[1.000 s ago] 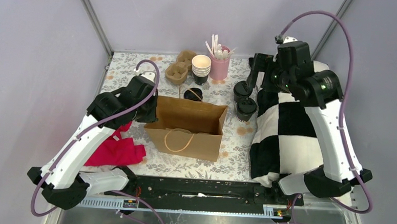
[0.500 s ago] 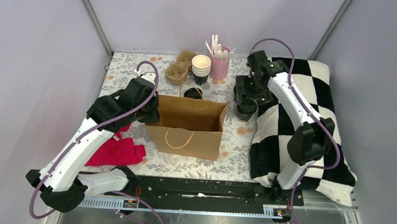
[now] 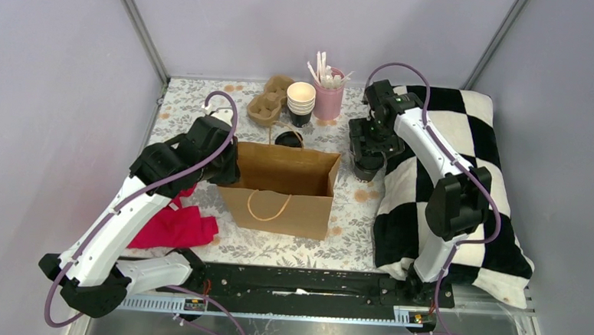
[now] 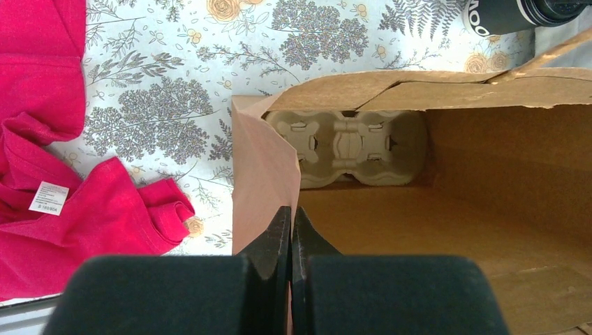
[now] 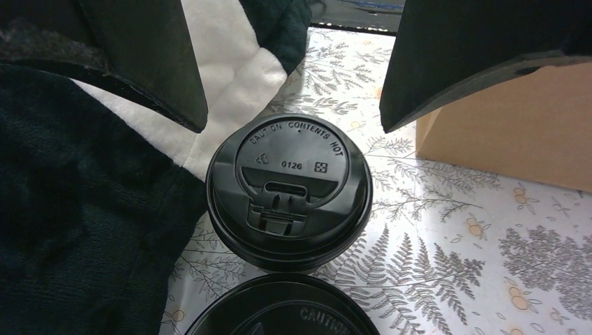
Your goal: Pack the takeout coffee
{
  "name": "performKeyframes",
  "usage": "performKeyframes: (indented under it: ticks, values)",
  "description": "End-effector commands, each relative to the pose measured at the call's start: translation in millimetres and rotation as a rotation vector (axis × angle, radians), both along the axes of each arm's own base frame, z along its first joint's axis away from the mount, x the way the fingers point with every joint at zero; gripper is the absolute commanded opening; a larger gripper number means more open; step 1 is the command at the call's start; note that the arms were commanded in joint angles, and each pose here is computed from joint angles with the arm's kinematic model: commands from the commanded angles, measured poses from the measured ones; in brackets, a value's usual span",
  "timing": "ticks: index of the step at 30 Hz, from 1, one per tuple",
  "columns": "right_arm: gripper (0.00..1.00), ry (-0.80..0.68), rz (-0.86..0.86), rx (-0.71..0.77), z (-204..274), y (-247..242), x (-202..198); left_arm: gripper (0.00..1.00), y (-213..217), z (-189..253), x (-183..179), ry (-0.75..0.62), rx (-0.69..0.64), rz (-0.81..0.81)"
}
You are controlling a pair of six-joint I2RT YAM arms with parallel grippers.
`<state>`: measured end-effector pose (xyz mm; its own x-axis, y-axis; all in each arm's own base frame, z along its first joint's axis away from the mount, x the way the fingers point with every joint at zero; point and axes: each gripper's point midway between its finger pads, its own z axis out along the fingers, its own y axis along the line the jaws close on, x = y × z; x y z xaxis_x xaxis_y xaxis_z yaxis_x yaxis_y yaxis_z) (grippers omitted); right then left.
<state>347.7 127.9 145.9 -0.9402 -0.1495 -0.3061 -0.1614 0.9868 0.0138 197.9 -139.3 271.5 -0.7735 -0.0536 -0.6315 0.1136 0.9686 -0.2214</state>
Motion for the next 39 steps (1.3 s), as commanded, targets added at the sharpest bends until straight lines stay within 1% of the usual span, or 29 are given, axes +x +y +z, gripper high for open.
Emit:
performKeyframes:
  ticks: [1, 13, 39]
  values:
    - [0.99, -0.049, 0.014, -0.025, 2, -5, 6, 0.0, -4, 7, 3, -0.025, -0.044, 0.006]
    - [0.87, -0.043, 0.026, -0.01, -8, 1, 12, 0.0, -4, 6, 1, -0.019, -0.053, 0.009]
    - [0.88, -0.024, 0.032, -0.043, -24, -2, 18, 0.0, -6, 5, 1, -0.011, -0.048, 0.001]
